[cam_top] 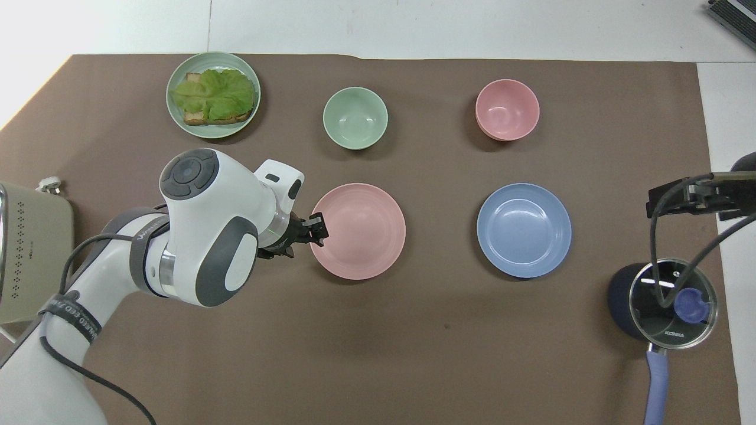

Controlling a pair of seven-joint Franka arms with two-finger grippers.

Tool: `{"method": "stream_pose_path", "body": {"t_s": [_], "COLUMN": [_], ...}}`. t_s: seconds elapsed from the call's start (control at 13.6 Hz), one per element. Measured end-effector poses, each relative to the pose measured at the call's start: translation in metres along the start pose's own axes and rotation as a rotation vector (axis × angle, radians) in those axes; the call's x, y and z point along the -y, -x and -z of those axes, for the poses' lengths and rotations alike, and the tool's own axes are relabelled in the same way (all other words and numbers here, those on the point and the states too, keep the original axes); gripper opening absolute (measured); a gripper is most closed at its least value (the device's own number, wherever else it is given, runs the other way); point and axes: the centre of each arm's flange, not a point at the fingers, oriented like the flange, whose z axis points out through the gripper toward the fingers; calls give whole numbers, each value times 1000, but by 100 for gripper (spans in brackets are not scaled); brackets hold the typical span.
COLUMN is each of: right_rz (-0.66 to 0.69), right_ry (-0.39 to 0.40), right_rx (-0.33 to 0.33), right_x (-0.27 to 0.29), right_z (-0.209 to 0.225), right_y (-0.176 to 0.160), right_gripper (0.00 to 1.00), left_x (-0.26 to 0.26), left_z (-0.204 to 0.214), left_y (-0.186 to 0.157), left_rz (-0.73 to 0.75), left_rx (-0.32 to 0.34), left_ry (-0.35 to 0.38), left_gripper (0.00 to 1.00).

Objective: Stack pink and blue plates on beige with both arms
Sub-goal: 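Open the left gripper and withdraw it to rest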

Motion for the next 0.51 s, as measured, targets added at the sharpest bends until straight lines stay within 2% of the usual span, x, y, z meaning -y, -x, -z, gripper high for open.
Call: {"method": "stream_pose_path", "body": {"t_s": [0.15,0.22,0.37,0.51], "right_rz": [0,0,0,0], "right_ry": [0,0,0,-1], "right_rx": [0,0,-2,-9], "right_x": [0,0,0,0], "right_z": [0,0,0,1], "right_y": [0,0,0,-1], "right_gripper": [100,100,100,100], "left_x": [22,41,76,108], "left_z": [12,28,74,139], "left_y": [-15,-26,-44,-54], "left_rz": [45,68,86,21], "left_rx": [16,22,-7,-89], "left_ry": [-9,-26,-63,-96], "left_gripper": [99,100,100,100]}}
